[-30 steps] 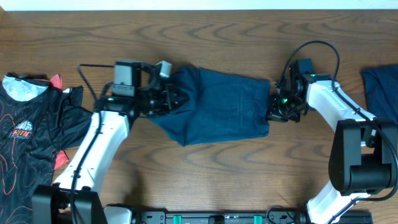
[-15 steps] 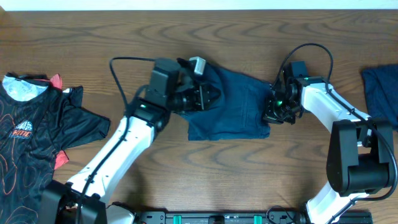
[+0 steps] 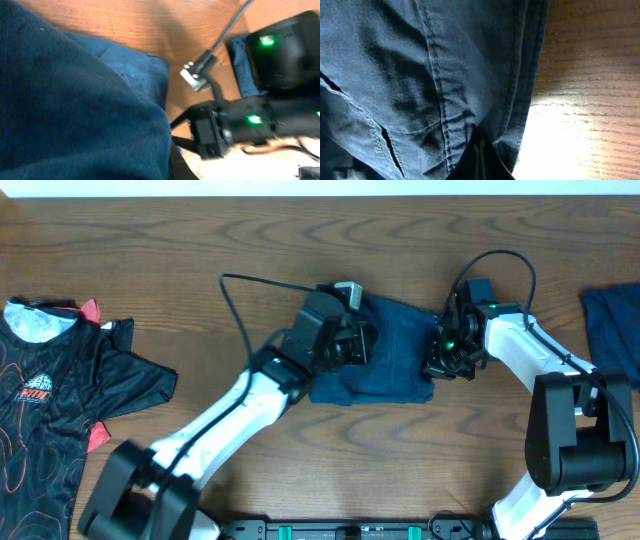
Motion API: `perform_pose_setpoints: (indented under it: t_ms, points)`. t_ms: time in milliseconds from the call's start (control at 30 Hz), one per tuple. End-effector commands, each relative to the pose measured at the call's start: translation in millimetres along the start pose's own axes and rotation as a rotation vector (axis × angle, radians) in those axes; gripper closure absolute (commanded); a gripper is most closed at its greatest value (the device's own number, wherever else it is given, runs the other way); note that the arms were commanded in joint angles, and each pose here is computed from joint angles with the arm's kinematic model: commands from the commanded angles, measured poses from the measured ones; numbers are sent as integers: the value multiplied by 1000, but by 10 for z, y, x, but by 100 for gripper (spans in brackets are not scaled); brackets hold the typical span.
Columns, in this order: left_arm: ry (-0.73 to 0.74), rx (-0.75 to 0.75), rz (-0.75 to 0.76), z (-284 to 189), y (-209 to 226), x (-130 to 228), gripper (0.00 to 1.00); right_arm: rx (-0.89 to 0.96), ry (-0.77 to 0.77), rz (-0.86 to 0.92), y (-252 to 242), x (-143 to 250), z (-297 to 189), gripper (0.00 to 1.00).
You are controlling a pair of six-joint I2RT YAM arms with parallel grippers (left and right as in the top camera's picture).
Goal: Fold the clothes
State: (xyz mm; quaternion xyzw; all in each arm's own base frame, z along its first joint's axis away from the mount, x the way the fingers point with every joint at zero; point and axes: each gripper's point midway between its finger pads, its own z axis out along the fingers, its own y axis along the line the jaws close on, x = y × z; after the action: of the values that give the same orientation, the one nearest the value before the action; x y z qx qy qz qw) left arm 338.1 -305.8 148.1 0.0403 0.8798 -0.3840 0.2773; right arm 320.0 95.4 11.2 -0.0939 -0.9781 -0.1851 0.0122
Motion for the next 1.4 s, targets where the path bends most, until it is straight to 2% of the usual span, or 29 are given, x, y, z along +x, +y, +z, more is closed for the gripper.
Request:
perform_pose_setpoints:
  t_ms: [0,267,300,367,433,467,500,667,1000,1100,1233,1367]
  points:
    - [4,-30,-50,181,100,73,94,-8,32,-7,58,81,70,99]
    - [13,3,-73,421,93,165,94,-4,44,-5,48,111,69,99]
    - [14,4,-71,422,88,169,84,-4,44,-5,47,111,69,99]
    - [13,7,-71,423,80,166,83,-4,43,-5,47,110,69,99]
    - [13,20,-68,422,52,160,66,-4,44,-5,48,110,69,99]
    - [13,36,-69,422,18,155,60,-4,44,-5,48,110,69,99]
    - [13,52,-69,421,-15,148,59,-4,43,-5,47,110,69,99]
    - [-6,109,-59,419,-165,102,59,-4,44,-5,47,112,69,99]
    - [17,126,-44,433,-243,186,58,-2,48,-3,43,123,68,99]
    - [14,68,2,444,-123,209,58,-1,53,-1,39,135,68,99]
    - [22,-20,-7,448,62,260,58,-1,54,-1,39,136,68,99]
    - [22,-19,-1,445,57,258,59,42,40,3,-44,108,59,99]
